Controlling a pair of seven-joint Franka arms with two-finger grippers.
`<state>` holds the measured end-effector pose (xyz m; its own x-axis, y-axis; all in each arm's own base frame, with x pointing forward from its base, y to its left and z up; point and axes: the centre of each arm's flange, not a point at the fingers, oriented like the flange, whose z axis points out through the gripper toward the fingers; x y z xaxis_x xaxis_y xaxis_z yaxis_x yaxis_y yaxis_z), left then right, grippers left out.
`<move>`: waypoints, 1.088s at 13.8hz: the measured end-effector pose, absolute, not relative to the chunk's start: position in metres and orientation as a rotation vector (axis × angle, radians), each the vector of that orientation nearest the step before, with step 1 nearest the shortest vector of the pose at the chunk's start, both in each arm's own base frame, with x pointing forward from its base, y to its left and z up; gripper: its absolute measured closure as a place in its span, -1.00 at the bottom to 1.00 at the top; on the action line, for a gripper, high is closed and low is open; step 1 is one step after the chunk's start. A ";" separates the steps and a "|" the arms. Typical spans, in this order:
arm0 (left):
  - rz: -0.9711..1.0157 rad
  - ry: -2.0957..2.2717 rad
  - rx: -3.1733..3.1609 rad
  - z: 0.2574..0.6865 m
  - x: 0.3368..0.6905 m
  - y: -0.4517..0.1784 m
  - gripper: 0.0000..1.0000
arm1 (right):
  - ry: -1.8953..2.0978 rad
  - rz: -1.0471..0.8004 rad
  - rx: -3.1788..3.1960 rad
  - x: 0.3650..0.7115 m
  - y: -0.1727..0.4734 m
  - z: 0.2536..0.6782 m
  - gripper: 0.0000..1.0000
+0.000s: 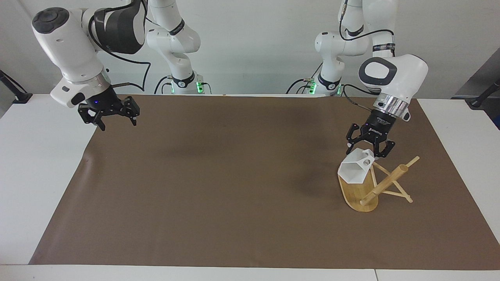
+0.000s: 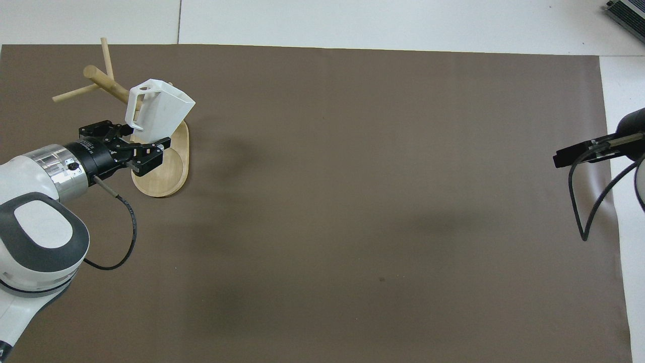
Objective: Hang cup on rack
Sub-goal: 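Lower the cup handle onto a mug tree peg with the left gripper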
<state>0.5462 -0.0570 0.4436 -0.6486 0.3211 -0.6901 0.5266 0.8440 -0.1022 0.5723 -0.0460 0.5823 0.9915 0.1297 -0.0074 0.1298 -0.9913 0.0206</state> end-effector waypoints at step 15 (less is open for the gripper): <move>-0.388 2.367 0.442 0.435 0.551 -0.052 -0.49 | -0.024 0.012 3.120 0.563 -0.036 0.598 -1.00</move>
